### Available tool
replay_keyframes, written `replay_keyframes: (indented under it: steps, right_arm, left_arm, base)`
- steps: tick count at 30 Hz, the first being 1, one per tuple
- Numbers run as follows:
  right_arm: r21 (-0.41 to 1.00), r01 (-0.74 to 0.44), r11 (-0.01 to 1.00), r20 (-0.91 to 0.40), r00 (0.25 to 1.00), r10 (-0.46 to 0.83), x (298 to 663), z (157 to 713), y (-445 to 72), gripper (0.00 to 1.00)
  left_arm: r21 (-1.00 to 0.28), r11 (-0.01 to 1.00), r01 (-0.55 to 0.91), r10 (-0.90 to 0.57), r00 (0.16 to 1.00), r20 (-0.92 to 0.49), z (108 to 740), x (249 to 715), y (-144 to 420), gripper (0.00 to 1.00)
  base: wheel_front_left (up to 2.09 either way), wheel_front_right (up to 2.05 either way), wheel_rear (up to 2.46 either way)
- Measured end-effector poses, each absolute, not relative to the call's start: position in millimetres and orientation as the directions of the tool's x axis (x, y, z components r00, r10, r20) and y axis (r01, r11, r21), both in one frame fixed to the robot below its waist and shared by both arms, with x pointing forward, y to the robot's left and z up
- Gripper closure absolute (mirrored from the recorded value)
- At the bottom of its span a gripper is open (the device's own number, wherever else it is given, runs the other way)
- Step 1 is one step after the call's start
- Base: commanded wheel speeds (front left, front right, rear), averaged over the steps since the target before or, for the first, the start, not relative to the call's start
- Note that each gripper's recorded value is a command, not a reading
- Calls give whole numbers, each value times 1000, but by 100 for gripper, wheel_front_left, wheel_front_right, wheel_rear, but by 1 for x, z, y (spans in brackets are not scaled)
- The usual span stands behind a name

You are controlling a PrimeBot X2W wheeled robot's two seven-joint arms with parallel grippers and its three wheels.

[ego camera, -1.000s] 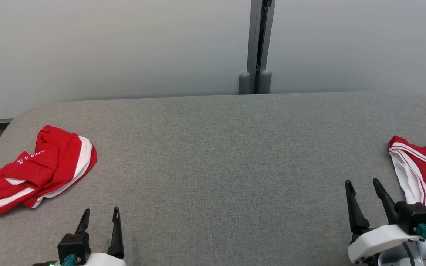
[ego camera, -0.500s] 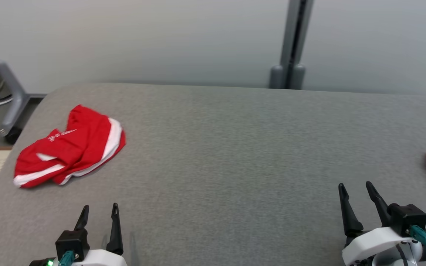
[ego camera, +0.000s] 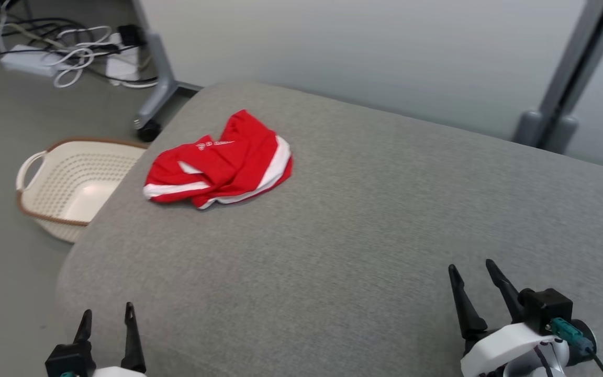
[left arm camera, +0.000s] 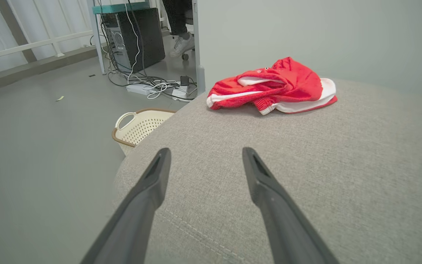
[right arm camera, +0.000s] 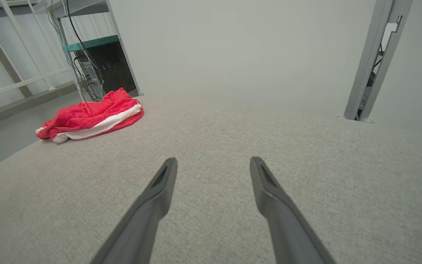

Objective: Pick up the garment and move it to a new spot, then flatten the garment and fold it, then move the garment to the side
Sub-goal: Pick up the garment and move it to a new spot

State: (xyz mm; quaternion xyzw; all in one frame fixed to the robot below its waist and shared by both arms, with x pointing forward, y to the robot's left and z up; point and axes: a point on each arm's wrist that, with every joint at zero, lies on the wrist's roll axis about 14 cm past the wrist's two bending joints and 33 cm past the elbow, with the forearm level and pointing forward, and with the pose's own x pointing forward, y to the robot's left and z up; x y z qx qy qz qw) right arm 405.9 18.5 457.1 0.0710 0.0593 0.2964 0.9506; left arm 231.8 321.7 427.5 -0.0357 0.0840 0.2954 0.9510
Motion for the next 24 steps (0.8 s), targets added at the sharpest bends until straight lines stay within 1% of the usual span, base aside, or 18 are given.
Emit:
replay_keyframes:
  steps: [4,7,11,15,18,24]
  right_arm:
    - [174,-619,766,-71,768,636,402,456,47,0]
    - [178,-646,742,-75,743,665,399,455,60,0]
    - [177,-642,746,-85,745,661,400,450,57,0]
    - [172,-624,762,-100,759,644,403,444,49,0]
    - [166,-612,773,-110,768,631,407,438,43,0]
    - [148,-588,795,-116,788,604,427,429,26,0]
  left_arm:
    - [-4,763,-647,633,747,-201,422,197,340,0]
    - [-8,730,-683,666,714,-214,418,179,349,0]
    - [-16,734,-678,659,718,-224,416,182,348,0]
    - [-34,758,-651,625,741,-245,411,194,343,0]
    - [-38,786,-617,586,763,-275,403,213,338,0]
    - [-45,846,-531,500,821,-276,407,276,337,0]
  base:
    - [0,0,0]
    - [0,0,0]
    - [0,0,0]
    - [0,0,0]
    - [0,0,0]
    - [0,0,0]
